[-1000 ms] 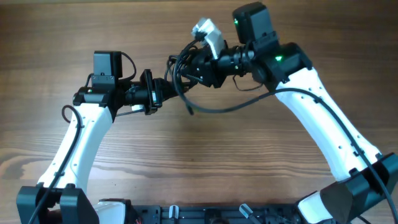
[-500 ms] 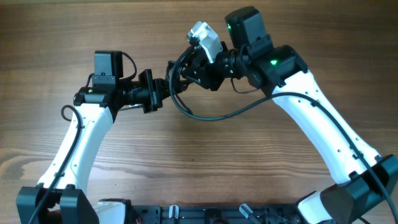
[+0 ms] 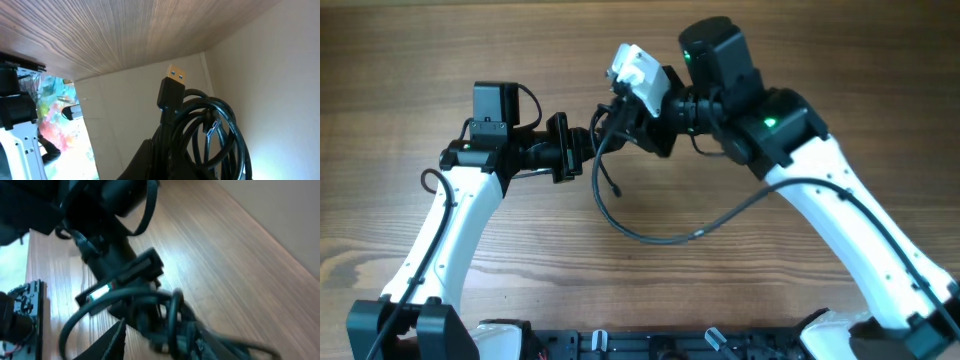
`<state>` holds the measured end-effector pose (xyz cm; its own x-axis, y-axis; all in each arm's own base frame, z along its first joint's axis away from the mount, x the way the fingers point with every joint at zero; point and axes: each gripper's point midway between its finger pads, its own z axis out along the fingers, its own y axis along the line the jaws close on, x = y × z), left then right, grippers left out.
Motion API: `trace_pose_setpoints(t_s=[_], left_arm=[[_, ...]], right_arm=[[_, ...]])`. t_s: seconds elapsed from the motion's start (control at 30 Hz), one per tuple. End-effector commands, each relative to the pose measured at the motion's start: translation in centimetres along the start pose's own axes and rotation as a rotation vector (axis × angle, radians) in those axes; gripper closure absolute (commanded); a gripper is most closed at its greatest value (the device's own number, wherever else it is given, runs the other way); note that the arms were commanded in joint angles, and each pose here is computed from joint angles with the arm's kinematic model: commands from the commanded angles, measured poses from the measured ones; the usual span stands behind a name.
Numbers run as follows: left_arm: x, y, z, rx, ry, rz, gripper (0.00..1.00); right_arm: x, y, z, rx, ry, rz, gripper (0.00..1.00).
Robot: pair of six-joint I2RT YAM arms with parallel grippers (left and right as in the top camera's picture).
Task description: Untangle cables
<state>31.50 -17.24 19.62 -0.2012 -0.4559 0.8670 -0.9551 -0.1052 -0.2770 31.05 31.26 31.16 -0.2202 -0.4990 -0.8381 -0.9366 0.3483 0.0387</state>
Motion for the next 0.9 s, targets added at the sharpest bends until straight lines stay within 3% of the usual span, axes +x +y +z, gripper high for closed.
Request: trace_pose_setpoints(t_s=[0.0,0.17,0.43,0.77,0.87], left_arm=[[1.5,0.3,-0.2,-0.009,0.049,0.037,0.96],[1.5,0.3,-0.2,-0.01,0.05,0.038,0.96],[1.5,0.3,-0.2,-0.01,0.05,0.038,0.96],[1.8,0.4,-0.2,-0.016,0.067,0.038,0.96],[1.8,0.4,-0.2,-0.016,0.067,0.038,0.96]], right_arm=[[1.3,-1.3,-2.9,0.121,0.073,0.017,0.56],[3.3,-0.6,-1.0,0.051,0.091,0.074,0.54],[2.7,-2.6,1.7,0.071,0.041,0.07,0.55],[1.6,-3.1,3.8,0.026,-0.026,0.112,0.65],[1.1,-2.8,3.7,0.004,-0.049,0.103,0.92]])
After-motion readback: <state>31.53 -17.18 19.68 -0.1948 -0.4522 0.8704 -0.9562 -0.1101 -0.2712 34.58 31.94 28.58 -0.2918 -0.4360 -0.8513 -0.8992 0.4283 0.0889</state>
